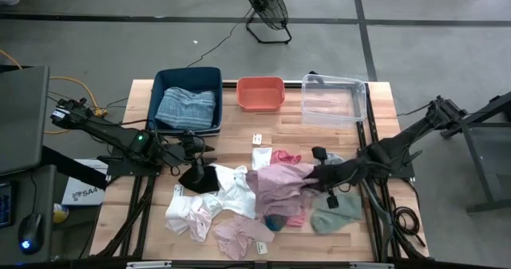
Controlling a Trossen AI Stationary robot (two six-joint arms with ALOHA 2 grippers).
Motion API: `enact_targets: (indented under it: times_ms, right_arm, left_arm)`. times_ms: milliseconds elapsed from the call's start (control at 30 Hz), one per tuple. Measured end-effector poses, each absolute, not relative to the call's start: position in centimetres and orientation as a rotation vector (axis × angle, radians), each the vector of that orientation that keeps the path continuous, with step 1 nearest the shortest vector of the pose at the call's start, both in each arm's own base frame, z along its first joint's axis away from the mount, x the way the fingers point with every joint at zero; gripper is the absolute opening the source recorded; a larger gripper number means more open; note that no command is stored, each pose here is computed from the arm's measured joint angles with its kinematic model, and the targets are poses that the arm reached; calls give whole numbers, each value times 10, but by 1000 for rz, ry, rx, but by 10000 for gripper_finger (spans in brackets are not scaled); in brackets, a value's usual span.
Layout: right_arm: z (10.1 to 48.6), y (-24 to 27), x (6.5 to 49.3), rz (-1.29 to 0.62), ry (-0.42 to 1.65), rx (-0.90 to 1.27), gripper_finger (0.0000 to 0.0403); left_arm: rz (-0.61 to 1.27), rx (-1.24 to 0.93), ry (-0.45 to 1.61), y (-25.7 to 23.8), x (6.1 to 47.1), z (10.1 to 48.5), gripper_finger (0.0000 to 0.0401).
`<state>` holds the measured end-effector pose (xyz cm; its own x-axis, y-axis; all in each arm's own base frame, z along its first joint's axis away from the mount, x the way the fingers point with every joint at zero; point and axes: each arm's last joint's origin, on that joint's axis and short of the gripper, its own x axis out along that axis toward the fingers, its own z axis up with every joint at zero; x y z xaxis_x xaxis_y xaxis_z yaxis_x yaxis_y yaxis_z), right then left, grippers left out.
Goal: Pick & Place Cloths
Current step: Put the pink shirt into the blue laundry organizer
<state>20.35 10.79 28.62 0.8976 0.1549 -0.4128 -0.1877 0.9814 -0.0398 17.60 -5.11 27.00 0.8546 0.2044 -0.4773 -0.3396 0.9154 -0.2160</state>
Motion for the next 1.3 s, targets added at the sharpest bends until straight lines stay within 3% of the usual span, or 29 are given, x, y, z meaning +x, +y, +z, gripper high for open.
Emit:
enact_targets:
  times_ms: [433,767,933,1133,1300]
  right_arm:
    - [337,88,208,-75,-16,-217,30]
    - [364,63,214,-57,-294,-255,30]
    - [372,52,215,15,-409,-250,30]
    - [381,47,212,192,-544,-267,30]
    - [382,42,213,222,-564,-268,30]
  left_arm:
    - [388,-119,349,-48,180,279,181]
    - [461,-32,277,-53,199,279,185]
    - [444,-13,129,-56,216,291,220]
    - [230,-36,-127,-42,239,310,281]
    - [30,-1,-291,-30,258,314,303]
